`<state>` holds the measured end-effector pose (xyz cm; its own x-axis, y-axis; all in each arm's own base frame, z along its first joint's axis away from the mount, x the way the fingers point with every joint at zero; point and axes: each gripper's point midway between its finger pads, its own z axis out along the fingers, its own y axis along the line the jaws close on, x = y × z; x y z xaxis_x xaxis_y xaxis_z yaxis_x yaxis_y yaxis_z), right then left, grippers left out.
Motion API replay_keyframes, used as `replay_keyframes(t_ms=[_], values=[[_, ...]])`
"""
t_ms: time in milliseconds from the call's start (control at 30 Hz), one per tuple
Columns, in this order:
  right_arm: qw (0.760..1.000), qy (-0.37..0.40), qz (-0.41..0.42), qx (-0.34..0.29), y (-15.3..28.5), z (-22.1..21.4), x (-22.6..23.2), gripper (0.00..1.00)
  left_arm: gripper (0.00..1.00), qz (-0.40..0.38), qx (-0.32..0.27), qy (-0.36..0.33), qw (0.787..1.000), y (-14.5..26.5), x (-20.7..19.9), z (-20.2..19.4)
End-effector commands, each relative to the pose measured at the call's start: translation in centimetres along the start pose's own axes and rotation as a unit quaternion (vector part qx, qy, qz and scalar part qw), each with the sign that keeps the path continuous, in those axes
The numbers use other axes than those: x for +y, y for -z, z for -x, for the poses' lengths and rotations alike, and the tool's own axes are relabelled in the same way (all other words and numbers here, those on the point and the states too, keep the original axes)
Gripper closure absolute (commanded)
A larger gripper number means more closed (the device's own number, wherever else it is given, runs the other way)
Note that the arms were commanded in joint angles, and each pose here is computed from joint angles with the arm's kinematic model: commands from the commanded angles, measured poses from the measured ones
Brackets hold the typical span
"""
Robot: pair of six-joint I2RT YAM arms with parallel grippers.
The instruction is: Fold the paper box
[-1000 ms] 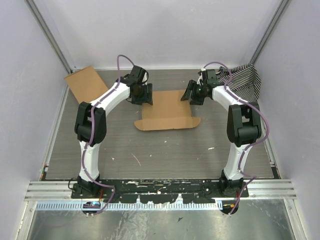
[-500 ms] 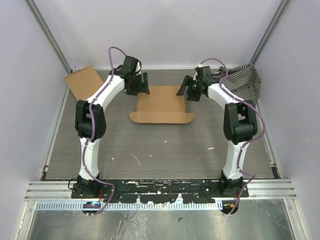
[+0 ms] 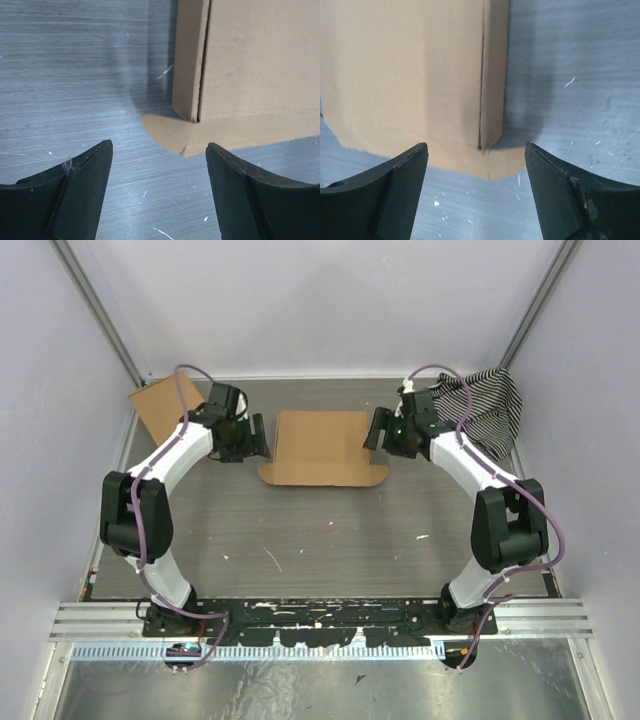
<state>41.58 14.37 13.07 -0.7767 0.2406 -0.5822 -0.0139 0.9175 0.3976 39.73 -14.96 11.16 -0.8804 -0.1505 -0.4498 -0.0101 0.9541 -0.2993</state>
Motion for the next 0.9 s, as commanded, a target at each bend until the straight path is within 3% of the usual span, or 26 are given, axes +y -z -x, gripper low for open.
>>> replay_keyframes(t_ms=[0, 333, 867], values=[[0.998, 0.056, 0.006, -0.007, 0.8, -2.0, 1.2, 0.17, 0.19, -0.030, -0.055, -0.011, 0.998, 0.5, -1.9, 0.6], [0.997, 0.070, -0.011, 0.026, -0.5, -4.8, 0.1, 0.10, 0.18, -0.005, -0.050, -0.073, 0.996, -0.8, -2.7, -0.3], [0.991, 0.116, -0.006, 0.064, -1.5, -7.9, 0.7, 0.12, 0.17, 0.001, -0.026, -0.093, 0.995, -3.0, -3.4, -3.0]])
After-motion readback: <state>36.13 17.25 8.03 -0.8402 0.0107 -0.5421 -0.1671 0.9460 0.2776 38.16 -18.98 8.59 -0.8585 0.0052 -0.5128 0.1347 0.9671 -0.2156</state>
